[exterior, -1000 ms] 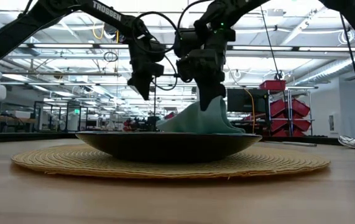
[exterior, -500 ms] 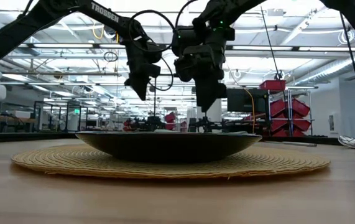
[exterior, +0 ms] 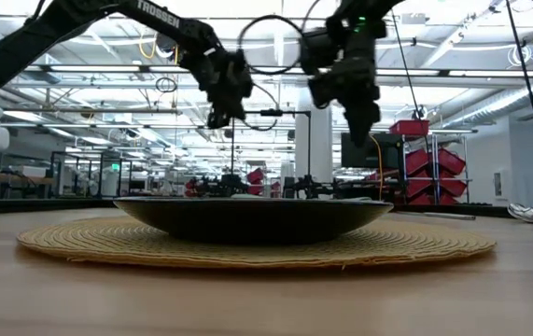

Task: Set table place

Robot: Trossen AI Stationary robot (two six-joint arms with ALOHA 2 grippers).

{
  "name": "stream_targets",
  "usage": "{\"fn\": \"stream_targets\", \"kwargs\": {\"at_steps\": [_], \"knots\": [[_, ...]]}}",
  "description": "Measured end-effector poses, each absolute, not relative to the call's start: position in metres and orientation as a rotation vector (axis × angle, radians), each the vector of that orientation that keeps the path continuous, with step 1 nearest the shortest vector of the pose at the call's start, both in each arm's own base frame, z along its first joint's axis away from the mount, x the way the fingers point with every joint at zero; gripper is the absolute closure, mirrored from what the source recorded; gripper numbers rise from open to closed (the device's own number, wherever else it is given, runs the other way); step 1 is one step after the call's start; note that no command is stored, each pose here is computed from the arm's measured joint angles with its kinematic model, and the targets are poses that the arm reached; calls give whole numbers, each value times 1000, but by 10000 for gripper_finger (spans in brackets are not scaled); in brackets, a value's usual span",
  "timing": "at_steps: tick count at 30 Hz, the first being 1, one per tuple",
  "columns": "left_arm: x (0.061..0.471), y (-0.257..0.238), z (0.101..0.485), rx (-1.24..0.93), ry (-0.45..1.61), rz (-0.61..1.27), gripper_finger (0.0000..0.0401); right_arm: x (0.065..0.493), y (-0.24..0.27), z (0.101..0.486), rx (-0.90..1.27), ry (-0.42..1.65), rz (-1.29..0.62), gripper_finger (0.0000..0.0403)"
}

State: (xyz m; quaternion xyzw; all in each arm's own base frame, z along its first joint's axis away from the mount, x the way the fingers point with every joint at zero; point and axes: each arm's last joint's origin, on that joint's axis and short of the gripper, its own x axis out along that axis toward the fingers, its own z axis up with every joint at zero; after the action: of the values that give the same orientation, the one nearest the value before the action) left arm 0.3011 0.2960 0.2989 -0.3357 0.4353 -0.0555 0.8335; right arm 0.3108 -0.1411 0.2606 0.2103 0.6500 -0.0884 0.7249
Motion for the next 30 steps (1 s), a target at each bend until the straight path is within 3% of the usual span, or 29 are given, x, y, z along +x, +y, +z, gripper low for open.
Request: {"fn": "stream_targets", "kwargs": {"at_steps": [4, 10, 17, 22, 25, 30], "knots": [[321, 273, 297, -731, 897, -258, 401, 287, -142, 250, 509, 1330, -184, 269], [349, 229, 267, -647, 1055, -337, 401, 259, -139, 233, 560, 1144, -240, 280], [368, 201, 256, -439, 1267, -168, 401, 251, -149, 217, 652, 857, -367, 284], [374, 189, 249, -261, 1454, 84, 401, 253, -155, 204, 650, 848, -380, 284], [372, 184, 242, -219, 1518, 58, 401, 256, -154, 196, 631, 884, -363, 284], [341, 183, 249, -344, 1371, -25, 401, 263, -151, 190, 628, 883, -352, 284]]}}
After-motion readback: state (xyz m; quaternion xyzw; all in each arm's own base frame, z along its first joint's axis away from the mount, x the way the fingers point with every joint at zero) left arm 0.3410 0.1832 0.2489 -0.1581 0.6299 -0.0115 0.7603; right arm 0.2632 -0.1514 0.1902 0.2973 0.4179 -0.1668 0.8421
